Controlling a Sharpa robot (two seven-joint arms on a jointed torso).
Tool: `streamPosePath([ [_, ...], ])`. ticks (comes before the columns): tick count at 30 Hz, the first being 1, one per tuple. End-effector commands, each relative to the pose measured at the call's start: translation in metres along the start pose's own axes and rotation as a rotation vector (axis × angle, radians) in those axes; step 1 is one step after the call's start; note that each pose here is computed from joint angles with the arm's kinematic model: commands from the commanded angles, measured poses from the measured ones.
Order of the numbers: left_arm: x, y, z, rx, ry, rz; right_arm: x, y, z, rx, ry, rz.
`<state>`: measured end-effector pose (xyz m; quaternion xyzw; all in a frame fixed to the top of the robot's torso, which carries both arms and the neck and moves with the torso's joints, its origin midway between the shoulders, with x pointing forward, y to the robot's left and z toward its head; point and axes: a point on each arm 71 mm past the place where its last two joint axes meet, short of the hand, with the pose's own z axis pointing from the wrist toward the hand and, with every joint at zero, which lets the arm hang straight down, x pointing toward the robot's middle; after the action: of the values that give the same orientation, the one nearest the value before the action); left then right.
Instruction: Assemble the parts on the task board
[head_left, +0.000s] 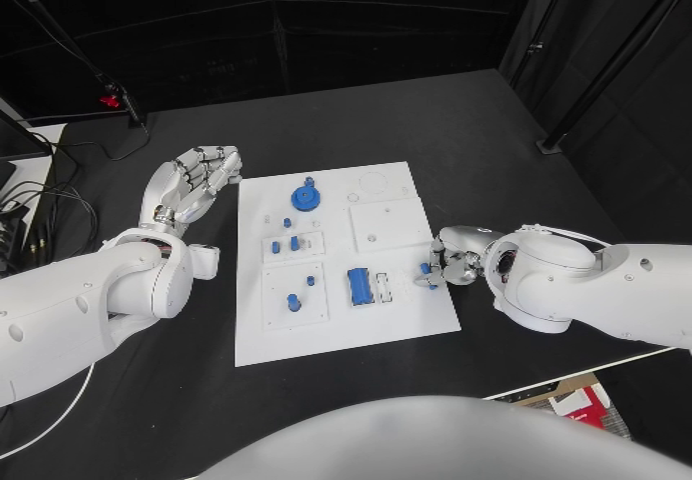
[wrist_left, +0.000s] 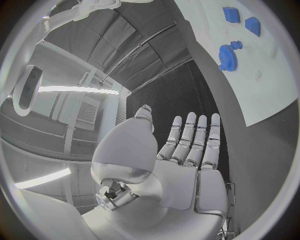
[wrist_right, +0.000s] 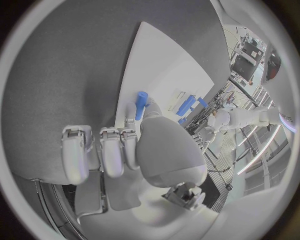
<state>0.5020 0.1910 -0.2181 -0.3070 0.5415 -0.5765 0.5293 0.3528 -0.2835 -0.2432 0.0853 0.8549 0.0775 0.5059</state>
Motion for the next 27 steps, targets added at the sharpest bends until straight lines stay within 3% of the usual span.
streamPosePath([
  [1, 0.0005, -0.0053, 0.0003, 0.061, 0.006, -0.006, 0.0120, -0.0054, 0.0006, 0.040, 0.084, -0.039],
  [12, 0.0002, -0.0051, 0.0003, 0.060, 0.005, -0.005, 0.0126, -0.0020, 0.0012, 0.014, 0.077, -0.019],
  [27, -0.0010, -0.0045, -0.0004, 0.058, 0.003, -0.004, 0.0055, 0.0024, -0.0052, -0.073, -0.001, 0.242],
])
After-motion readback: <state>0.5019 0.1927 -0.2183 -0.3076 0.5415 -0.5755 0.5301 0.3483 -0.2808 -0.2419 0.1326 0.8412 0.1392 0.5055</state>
